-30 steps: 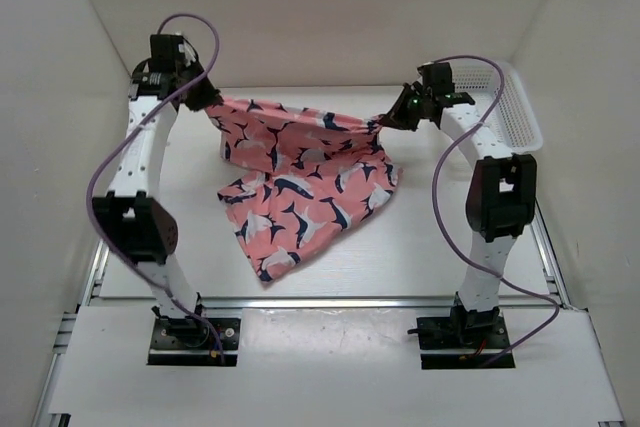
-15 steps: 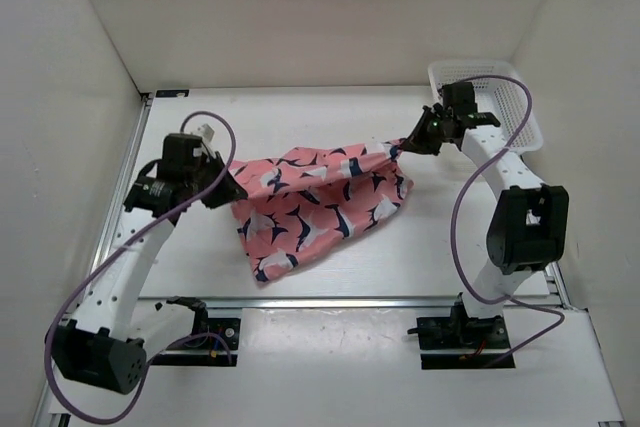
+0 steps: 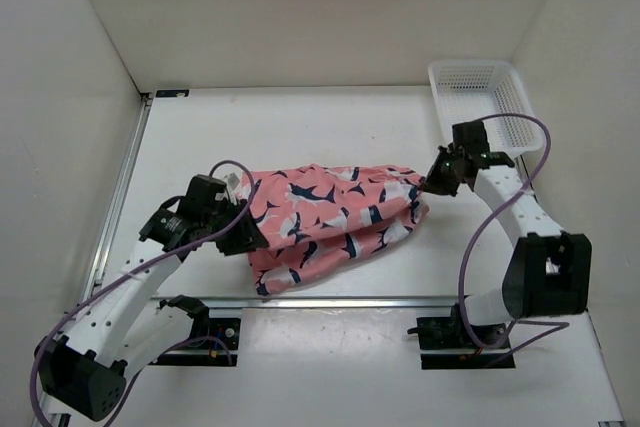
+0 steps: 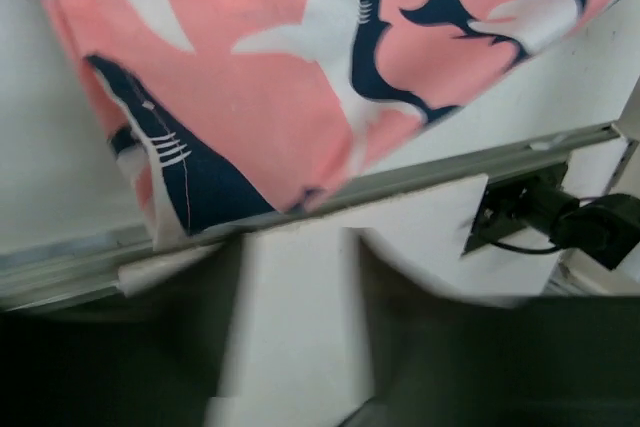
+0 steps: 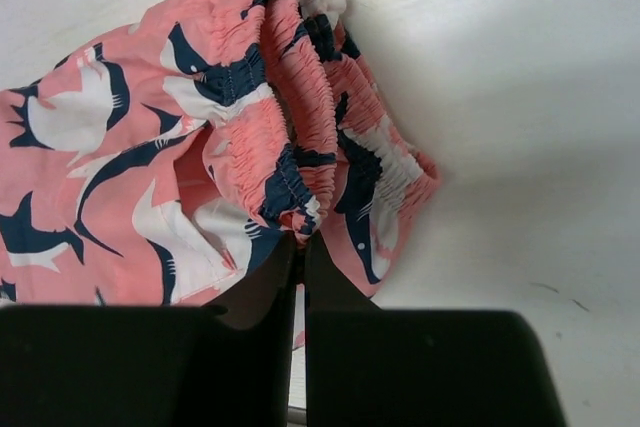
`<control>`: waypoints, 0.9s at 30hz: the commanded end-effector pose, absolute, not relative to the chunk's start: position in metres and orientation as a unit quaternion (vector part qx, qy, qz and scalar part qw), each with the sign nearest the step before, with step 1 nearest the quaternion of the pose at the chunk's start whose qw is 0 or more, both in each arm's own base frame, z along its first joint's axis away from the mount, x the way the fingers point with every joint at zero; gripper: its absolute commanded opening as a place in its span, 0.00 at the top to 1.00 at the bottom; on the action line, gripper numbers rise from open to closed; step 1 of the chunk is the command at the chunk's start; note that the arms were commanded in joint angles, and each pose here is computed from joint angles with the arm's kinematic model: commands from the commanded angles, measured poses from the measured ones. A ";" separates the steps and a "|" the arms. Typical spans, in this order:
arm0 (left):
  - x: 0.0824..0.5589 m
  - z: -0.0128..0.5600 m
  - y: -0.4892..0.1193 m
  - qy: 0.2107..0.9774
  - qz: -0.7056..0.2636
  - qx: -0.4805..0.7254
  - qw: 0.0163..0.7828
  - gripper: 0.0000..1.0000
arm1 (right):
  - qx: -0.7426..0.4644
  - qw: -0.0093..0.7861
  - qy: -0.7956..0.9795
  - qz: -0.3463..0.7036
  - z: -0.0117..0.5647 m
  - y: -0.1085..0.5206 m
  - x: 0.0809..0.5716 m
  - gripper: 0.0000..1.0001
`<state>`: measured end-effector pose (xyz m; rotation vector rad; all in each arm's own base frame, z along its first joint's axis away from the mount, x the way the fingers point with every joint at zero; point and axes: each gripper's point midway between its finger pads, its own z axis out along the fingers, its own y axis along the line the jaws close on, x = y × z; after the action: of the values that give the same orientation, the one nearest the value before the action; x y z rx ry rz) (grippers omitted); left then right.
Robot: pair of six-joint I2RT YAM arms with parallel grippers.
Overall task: Fold and stack the shorts
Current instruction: Fold the shorts
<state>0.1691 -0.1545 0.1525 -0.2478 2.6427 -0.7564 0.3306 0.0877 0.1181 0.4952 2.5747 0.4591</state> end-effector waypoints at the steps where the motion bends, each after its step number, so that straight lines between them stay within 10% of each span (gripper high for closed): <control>1: 0.138 0.142 -0.158 0.947 -0.280 -0.076 0.141 0.25 | 0.208 0.280 0.929 0.123 0.123 0.063 0.321 0.91; 3: 0.138 0.135 -0.147 0.954 -0.250 -0.081 0.144 0.01 | 0.209 0.282 0.929 0.119 0.114 0.061 0.310 0.52; 6: 0.145 0.138 -0.136 0.960 -0.211 -0.101 0.154 0.00 | 0.219 0.273 0.931 0.107 0.107 0.056 0.302 0.24; 22: 0.152 0.066 -0.146 0.967 -0.168 -0.181 0.055 0.06 | 0.269 0.200 0.924 0.182 0.047 0.054 0.291 0.20; 27: 0.153 0.045 -0.145 0.970 -0.147 -0.190 0.037 0.22 | 0.273 0.189 0.924 0.192 0.034 0.058 0.295 0.29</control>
<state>0.1467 -0.1394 0.0518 -0.5668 2.9909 -0.4329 0.2826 0.0521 0.0349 0.7827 2.6313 0.4748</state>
